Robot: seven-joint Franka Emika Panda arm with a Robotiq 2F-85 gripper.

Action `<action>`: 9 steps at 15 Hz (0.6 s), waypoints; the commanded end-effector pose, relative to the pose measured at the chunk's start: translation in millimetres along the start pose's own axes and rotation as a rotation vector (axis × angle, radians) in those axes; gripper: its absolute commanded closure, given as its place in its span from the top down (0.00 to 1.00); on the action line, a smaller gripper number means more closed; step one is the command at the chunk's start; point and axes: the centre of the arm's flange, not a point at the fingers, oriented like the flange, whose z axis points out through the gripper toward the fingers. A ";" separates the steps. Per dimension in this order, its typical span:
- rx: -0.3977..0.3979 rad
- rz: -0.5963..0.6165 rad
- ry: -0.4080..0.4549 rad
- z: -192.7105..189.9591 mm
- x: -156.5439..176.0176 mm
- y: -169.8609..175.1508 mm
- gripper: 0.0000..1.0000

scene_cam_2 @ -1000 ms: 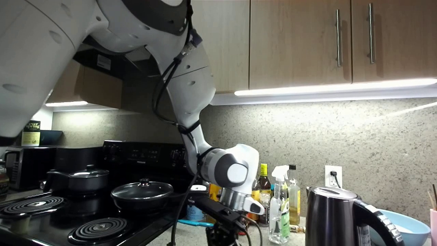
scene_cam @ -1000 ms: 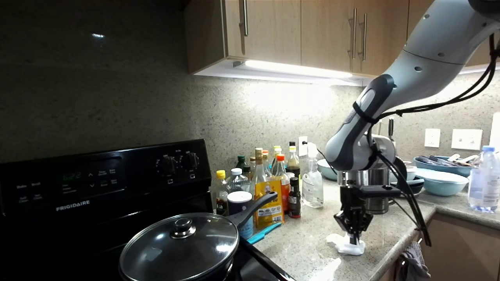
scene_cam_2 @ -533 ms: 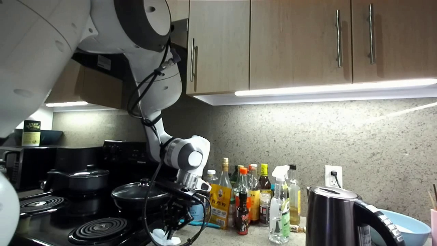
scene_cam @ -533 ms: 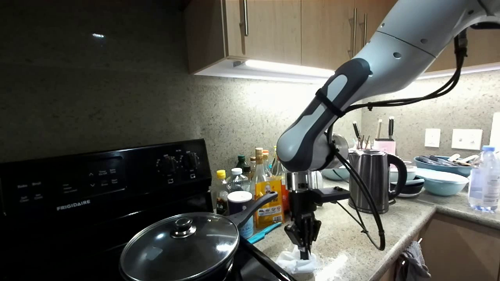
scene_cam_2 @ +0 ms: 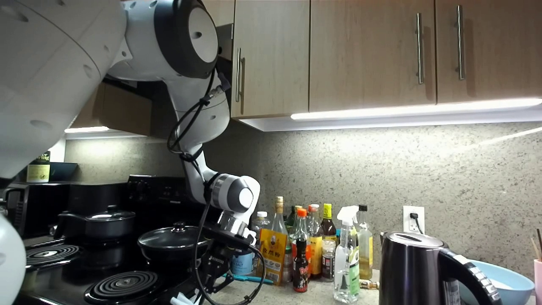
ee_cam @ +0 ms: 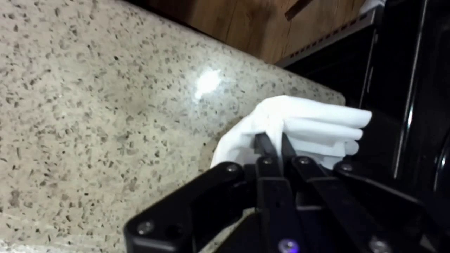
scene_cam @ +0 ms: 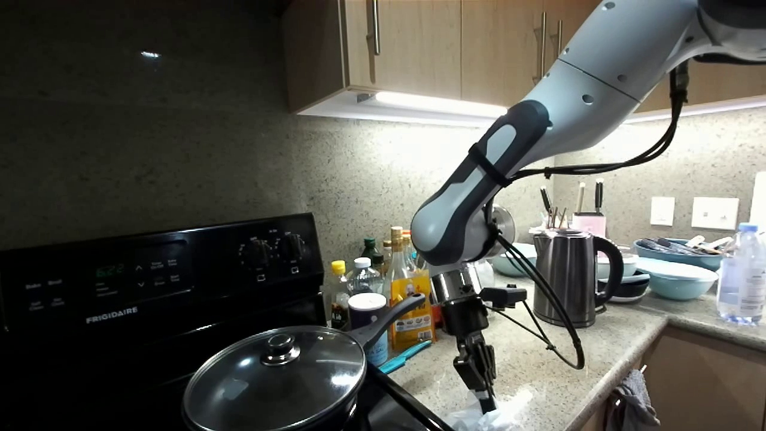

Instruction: Use the white napkin to wipe the counter.

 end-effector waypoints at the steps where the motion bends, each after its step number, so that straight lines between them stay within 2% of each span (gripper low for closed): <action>1: -0.001 -0.092 -0.104 11.6 6.0 14.0 0.06; 3: -0.004 -0.119 -0.102 16.5 13.8 17.2 0.06; 6: -0.009 -0.079 -0.020 14.9 25.2 20.1 0.06; 9: -0.045 0.007 0.064 22.8 1.9 36.9 0.06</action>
